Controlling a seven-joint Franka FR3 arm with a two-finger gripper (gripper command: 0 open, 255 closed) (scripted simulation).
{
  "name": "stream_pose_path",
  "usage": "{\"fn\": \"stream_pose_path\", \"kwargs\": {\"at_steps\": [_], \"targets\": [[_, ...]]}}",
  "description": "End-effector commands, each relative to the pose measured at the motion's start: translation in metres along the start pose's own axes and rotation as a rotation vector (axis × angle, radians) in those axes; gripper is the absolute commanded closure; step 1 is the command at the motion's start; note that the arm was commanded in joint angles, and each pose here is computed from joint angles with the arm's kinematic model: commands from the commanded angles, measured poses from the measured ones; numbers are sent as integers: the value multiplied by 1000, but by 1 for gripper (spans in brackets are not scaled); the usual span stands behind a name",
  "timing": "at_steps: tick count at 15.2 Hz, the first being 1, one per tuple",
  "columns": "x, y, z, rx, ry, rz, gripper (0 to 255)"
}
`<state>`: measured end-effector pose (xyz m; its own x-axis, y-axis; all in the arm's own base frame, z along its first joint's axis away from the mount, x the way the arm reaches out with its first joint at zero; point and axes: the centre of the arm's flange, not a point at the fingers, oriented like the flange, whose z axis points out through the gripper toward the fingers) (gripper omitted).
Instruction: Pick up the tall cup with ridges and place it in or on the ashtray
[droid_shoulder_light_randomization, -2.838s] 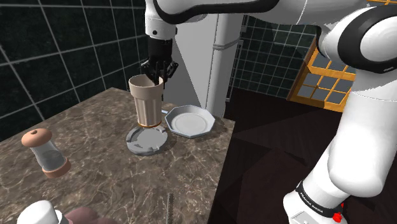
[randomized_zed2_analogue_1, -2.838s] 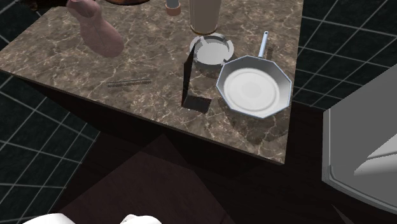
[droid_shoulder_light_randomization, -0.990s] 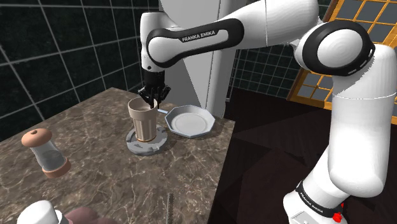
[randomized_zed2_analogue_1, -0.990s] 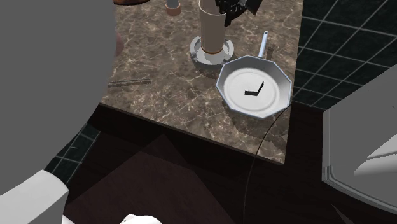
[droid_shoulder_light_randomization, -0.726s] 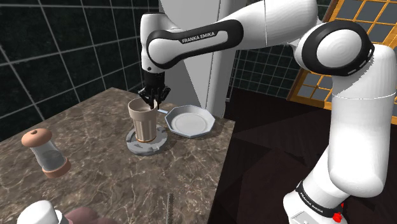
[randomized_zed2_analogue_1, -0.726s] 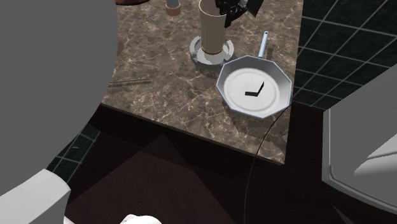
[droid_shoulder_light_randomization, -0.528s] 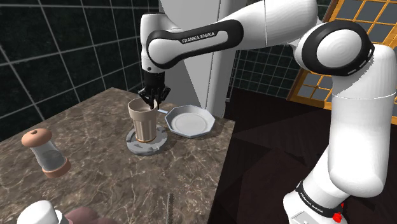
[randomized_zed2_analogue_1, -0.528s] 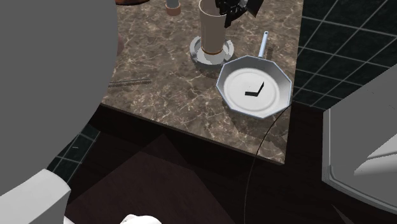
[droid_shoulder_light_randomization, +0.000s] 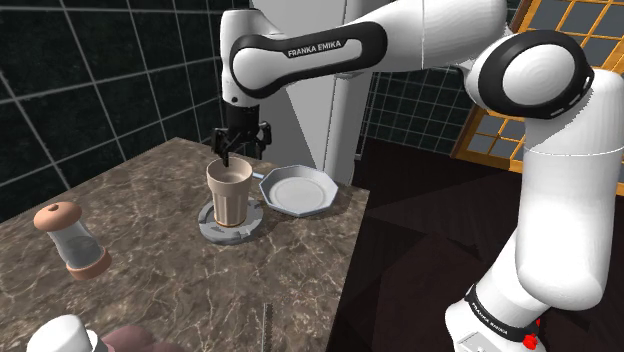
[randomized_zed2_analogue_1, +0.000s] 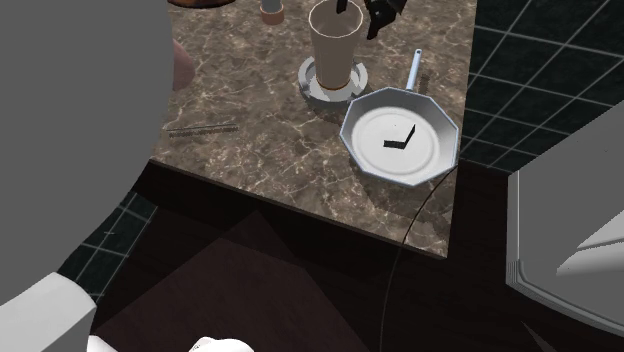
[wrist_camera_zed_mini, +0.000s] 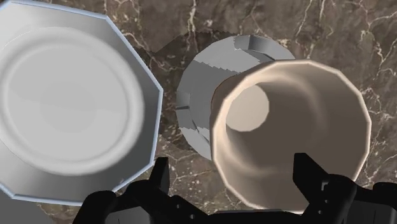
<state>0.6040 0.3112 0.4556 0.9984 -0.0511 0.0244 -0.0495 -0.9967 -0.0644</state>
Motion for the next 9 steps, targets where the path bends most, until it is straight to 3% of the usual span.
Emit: {"fn": "stream_pose_path", "kwargs": {"at_steps": [1, 9], "targets": [[1, 0, -21, 0, -1, 0, 0], [1, 0, -31, 0, -1, 0, 0]]}}
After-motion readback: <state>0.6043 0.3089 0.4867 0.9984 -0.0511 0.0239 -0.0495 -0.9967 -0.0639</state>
